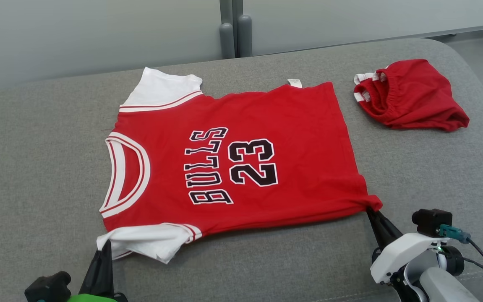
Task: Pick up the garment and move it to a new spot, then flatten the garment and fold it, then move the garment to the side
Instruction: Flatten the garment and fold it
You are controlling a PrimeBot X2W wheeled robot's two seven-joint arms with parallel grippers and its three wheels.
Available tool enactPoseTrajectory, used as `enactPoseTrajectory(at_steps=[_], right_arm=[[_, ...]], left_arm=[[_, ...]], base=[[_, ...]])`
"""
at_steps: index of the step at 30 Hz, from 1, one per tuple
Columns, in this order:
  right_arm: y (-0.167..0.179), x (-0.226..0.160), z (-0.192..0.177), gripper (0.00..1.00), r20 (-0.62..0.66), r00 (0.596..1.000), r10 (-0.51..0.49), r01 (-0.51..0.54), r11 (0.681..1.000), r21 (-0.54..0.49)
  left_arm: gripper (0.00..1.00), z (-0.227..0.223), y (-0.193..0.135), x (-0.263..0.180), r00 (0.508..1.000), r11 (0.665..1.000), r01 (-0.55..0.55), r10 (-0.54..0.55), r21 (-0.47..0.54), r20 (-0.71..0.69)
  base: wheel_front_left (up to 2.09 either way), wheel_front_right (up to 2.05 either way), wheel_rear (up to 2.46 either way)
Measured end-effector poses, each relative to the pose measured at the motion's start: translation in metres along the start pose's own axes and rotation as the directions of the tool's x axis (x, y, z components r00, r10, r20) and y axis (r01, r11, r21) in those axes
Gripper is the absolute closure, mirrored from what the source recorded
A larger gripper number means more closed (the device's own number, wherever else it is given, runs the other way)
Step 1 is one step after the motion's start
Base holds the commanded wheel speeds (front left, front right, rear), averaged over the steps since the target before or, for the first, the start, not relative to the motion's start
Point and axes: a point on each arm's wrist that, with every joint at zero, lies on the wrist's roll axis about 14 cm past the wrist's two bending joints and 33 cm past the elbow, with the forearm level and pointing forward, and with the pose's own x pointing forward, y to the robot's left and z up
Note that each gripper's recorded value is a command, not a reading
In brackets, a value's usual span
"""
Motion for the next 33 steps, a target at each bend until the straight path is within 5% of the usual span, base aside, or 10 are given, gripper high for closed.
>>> enactPoseTrajectory(at_steps=[19,33], right_arm=[[-0.004,0.018,0.029,1.00,-0.033,0.997,0.071,-0.077,0.978,-0.194],[-0.005,0.063,0.057,1.00,-0.134,0.988,0.078,-0.113,0.954,-0.277]], left_arm=[[1.00,0.048,-0.031,0.033,0.985,0.995,0.099,-0.100,0.012,0.138],[1.00,0.034,-0.036,0.087,0.995,0.993,0.098,-0.100,0.068,0.024]], base=[[0.00,0.00,0.00],[0.00,0.00,0.00]])
